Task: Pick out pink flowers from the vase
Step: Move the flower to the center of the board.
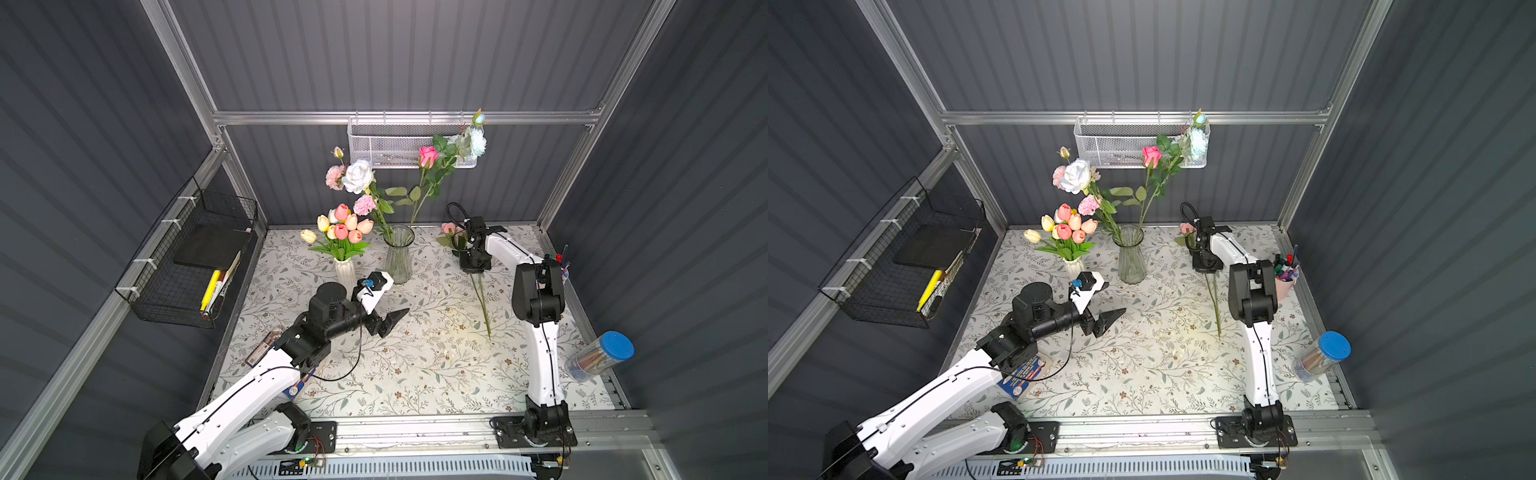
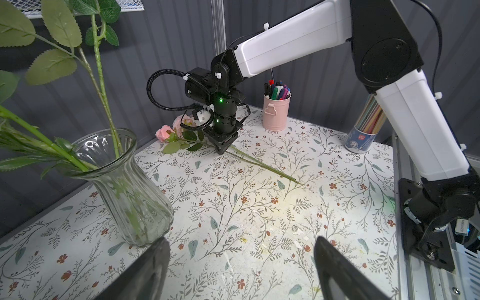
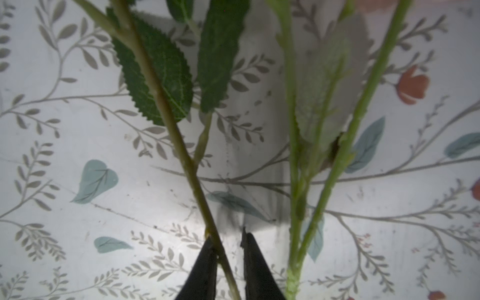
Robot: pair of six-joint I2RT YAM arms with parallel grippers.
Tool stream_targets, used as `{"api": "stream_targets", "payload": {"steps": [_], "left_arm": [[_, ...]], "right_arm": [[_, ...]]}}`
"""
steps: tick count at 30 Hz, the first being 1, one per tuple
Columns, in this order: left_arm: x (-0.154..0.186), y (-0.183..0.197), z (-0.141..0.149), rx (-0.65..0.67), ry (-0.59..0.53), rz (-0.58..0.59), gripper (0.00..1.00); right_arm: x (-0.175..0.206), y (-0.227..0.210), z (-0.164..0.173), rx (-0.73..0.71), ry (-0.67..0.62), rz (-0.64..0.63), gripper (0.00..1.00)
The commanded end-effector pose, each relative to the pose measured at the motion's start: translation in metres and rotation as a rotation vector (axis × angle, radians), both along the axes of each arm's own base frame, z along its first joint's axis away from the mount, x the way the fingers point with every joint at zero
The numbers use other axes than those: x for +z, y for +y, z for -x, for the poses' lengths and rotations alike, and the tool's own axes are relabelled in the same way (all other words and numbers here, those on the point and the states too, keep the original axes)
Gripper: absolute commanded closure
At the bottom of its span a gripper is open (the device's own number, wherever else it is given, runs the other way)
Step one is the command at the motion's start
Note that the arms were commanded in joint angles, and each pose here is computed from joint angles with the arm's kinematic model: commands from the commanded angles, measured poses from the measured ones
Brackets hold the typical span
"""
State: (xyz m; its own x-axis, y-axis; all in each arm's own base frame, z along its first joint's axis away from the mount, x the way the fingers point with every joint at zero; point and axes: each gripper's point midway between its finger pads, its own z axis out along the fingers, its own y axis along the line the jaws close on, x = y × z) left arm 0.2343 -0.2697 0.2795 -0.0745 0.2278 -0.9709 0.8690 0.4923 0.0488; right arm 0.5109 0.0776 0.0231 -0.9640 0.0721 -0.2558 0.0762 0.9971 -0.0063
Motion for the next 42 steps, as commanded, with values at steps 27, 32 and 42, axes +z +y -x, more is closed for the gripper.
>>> {"api": "stream_targets", "payload": {"steps": [27,32,42], "left_arm": [[-0.004,-0.006,0.004,-0.032,0.024,0.007,0.12],[-0.004,-0.005,0.005,-0.035,0.023,0.009,0.12],[0.001,0.003,0.001,0.021,-0.004,0.003,0.11]], "right_arm": [[0.05,-0.037,-0.003,-0.105,-0.157,-0.034,0.55],[0.087,-0.027,0.007,-0.126,-0.259,-0.101,0.53],[0.19,0.007,0.049,-0.063,-0.579,-0.221,0.55]]}}
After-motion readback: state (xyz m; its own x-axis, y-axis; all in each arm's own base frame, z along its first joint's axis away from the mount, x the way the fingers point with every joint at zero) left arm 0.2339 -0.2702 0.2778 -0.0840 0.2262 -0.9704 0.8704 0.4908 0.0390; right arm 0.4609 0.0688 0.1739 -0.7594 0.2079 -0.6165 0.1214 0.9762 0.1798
